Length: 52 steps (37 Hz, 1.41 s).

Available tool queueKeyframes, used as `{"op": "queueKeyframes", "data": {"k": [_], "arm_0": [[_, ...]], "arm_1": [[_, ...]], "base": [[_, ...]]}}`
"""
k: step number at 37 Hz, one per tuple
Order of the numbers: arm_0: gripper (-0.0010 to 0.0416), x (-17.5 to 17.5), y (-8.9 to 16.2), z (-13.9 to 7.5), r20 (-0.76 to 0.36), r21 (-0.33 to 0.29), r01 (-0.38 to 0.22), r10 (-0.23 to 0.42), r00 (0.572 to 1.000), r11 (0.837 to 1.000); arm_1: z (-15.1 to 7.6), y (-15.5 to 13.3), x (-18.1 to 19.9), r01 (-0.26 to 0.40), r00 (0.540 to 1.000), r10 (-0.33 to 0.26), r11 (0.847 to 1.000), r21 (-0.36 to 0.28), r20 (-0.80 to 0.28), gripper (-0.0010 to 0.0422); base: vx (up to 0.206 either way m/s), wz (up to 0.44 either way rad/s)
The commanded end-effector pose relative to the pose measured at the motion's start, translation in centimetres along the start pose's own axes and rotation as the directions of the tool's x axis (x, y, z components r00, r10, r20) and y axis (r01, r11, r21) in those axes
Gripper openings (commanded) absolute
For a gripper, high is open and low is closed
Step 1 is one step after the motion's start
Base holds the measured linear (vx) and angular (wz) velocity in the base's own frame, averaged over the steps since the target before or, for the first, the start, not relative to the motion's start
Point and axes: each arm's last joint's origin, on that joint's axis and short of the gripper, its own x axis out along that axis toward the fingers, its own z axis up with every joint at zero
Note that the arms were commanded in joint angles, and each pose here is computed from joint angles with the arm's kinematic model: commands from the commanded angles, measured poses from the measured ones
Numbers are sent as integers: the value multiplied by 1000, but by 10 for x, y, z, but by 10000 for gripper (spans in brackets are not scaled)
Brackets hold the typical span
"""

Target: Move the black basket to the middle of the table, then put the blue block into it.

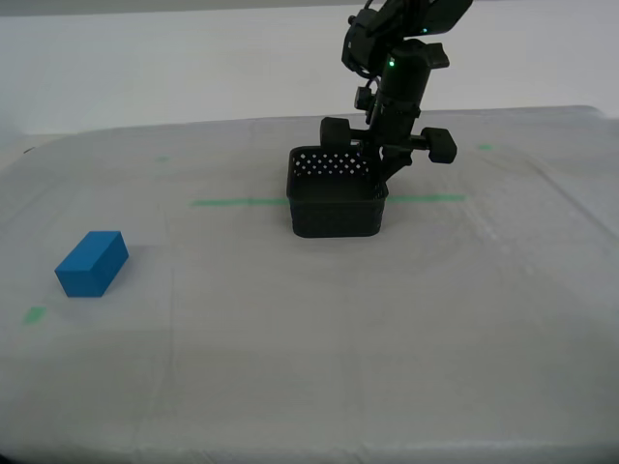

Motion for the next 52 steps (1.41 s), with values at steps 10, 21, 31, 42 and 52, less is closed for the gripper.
{"op": "queueKeyframes", "data": {"k": [10,21,31,42,52], "arm_0": [[75,0,0,0,1,3,2,-2,1000,1000],[189,-1,1,0,6,-15,-1,1,1000,1000],[320,-5,1,1,6,-23,0,1,1000,1000],[391,-29,3,3,32,-25,-14,15,999,1000],[401,-66,2,2,45,-47,-3,5,999,999]], "arm_1": [[1,0,0,2,1000,-2,1000,2,6,0],[1,0,0,3,1000,-3,1000,1,6,0],[1,0,0,3,1000,-3,1000,2,6,0],[1,0,0,3,1000,-3,1000,2,6,0],[1,0,0,3,1000,-3,1000,2,7,0]], "base": [[0,0],[0,0],[0,0],[0,0],[0,0]]}}
